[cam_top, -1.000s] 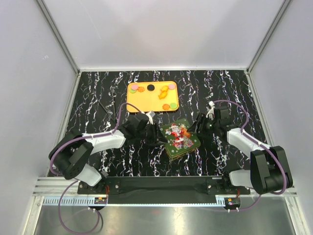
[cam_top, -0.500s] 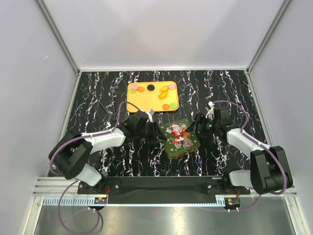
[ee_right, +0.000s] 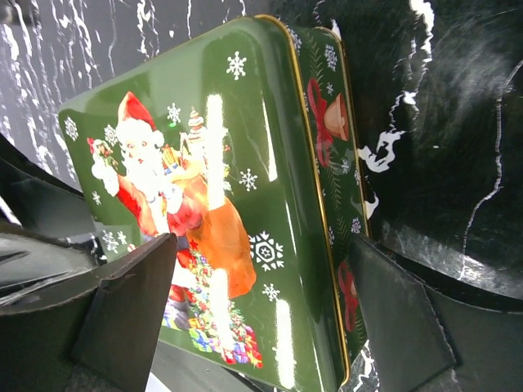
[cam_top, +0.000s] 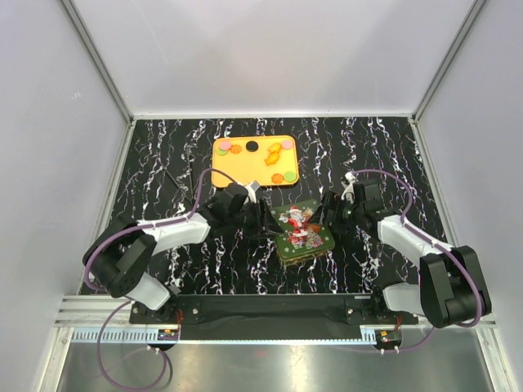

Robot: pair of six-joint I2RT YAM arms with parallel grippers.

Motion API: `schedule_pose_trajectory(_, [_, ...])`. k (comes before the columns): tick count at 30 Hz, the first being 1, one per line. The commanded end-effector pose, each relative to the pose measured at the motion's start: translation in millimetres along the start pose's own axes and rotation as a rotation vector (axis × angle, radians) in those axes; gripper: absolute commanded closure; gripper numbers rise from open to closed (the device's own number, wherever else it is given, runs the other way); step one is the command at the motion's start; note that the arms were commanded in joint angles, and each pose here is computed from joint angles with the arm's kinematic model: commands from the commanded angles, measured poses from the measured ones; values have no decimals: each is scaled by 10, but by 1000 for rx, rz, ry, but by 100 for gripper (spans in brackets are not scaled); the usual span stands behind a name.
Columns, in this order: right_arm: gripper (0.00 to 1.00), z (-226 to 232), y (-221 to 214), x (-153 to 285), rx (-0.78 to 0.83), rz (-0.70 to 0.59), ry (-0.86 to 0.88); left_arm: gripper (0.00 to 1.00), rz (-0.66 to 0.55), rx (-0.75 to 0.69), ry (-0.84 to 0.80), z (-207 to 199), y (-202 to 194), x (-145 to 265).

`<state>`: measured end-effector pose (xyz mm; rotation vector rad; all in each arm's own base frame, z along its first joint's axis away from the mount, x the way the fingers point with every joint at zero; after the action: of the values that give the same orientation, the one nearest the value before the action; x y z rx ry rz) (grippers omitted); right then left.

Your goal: Pack the cookies

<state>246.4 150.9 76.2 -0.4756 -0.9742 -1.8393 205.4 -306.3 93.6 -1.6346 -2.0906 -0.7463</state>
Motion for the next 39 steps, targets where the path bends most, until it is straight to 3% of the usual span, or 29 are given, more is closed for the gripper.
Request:
schedule_pose_trajectory(1, [7,110,-16,-35,30,18,6,45,-26,-54,-146,-408,163,41])
schedule_pose_trajectory(11, [13,90,66,57,51,-19,-81,50,-23,-39,-125,-291,154,8])
schedule_pose_trajectory(17, [13,173,101,127,64,-29,-58,71,-21,-41,-115,-267,154,2])
schedule_pose_trajectory(39, [17,275,170,241,71,-49,-50,63,-42,-68,-30,-73,149,-8])
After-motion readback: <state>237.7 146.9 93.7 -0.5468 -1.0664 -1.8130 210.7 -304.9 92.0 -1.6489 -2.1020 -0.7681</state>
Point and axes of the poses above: each gripper's point midway between its finger pads, its own x axis back along the fingers, its own z axis along the line the jaws close on, y = z × x, the point moved 2 cm from there along x, back along the fingers, and after that the axes turned 3 degrees about x, right-handed, at the moved point
